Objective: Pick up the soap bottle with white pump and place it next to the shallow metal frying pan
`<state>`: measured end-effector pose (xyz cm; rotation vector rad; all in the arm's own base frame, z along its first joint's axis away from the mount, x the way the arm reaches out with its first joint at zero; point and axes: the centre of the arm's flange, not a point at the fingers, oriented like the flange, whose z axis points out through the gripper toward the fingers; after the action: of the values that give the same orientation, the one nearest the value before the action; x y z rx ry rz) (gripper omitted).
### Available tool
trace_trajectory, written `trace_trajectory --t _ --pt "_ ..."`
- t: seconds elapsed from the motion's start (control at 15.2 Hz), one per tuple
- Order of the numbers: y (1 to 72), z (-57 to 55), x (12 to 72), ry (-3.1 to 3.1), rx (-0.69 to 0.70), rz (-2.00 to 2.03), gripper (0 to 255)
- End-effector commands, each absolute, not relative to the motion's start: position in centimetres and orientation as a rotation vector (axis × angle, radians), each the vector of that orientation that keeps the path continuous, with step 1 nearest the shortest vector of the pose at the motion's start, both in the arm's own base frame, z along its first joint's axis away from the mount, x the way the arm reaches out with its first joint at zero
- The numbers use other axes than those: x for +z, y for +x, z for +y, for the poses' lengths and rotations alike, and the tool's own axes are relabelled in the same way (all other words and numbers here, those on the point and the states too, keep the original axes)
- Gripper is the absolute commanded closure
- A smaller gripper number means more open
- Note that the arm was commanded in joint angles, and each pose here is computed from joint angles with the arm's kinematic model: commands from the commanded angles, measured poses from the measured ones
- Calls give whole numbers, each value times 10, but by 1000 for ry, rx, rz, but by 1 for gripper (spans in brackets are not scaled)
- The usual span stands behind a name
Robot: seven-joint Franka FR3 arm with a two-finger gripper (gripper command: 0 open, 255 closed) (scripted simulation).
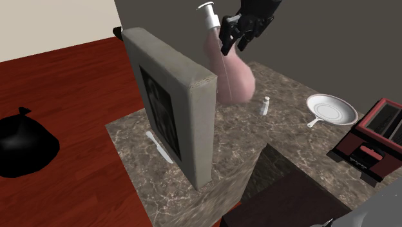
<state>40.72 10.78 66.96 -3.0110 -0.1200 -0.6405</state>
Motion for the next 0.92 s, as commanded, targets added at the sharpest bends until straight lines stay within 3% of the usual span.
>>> trace_trajectory --t 0.0,0.86 --pt "408 108 681 -3010 -642 -120 255" --pt "374 -19 697 -3010 -642 -120 255"
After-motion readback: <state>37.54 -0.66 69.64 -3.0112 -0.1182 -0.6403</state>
